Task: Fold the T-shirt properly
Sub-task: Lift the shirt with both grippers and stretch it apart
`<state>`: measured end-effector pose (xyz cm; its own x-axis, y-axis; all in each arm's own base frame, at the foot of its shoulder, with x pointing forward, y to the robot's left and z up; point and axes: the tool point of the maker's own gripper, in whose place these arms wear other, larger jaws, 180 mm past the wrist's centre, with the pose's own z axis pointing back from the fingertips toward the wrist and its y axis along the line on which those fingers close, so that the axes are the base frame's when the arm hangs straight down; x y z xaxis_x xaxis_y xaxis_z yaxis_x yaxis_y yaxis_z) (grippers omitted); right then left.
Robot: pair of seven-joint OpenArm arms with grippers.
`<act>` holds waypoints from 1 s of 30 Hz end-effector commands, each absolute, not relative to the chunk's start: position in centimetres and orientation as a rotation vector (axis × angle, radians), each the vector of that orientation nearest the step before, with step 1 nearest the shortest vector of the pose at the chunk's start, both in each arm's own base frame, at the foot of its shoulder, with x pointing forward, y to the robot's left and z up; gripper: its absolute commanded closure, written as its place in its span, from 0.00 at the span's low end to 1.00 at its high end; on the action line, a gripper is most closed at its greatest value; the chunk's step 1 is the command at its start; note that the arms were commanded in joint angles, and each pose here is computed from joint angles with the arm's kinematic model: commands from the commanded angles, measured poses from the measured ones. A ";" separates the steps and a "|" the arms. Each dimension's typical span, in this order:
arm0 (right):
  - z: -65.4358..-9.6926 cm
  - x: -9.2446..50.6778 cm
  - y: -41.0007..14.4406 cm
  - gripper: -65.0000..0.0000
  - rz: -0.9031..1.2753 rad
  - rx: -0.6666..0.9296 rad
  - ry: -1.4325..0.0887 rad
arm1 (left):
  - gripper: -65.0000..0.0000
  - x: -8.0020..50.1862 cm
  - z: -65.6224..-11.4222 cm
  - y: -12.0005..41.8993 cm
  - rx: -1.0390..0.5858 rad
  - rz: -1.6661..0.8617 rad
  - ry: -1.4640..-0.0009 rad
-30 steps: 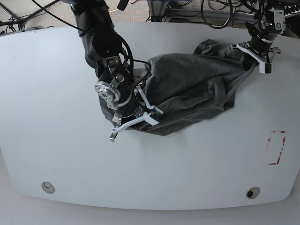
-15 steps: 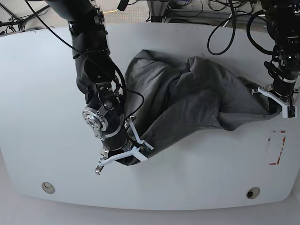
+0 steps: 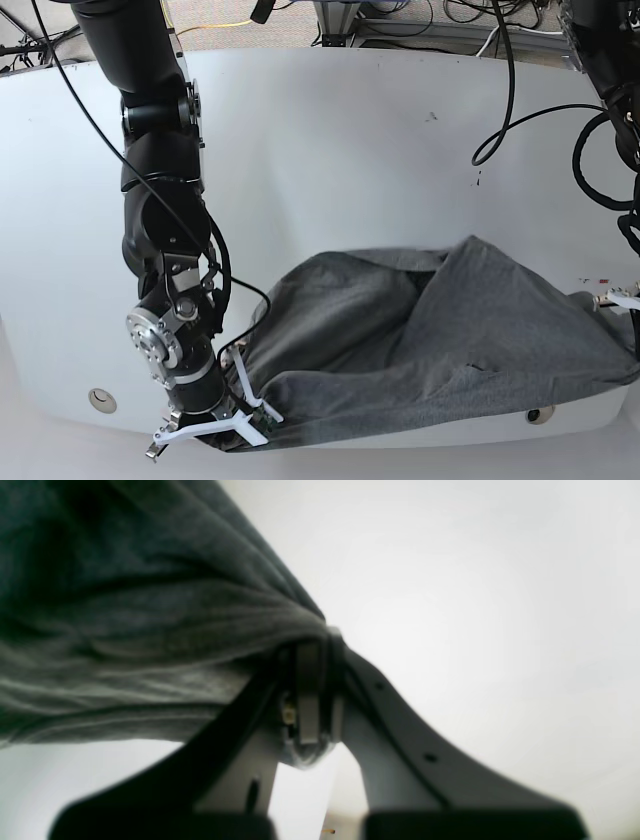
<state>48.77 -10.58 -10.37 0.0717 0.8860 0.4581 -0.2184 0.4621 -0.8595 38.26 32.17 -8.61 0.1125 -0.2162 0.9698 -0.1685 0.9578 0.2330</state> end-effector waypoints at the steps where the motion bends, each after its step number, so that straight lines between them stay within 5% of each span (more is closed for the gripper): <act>1: -5.5 49.4 -11.9 1.00 0.868 -0.768 -1.308 | 1.00 38.2 -3.8 33.0 0.381 -0.038 -1.583; 8: 0.1 50.0 -13.4 1.00 0.824 -0.855 -1.378 | 1.00 39.1 2.9 32.7 0.387 -0.014 -1.696; 12: 0.3 49.7 -15.2 1.00 0.799 -0.902 -1.342 | 1.00 39.5 2.2 32.2 0.380 -0.033 -1.663; 30: -19.7 40.5 -20.1 1.00 0.738 -0.723 -0.974 | 1.00 34.6 -19.4 29.5 0.274 -0.142 -1.141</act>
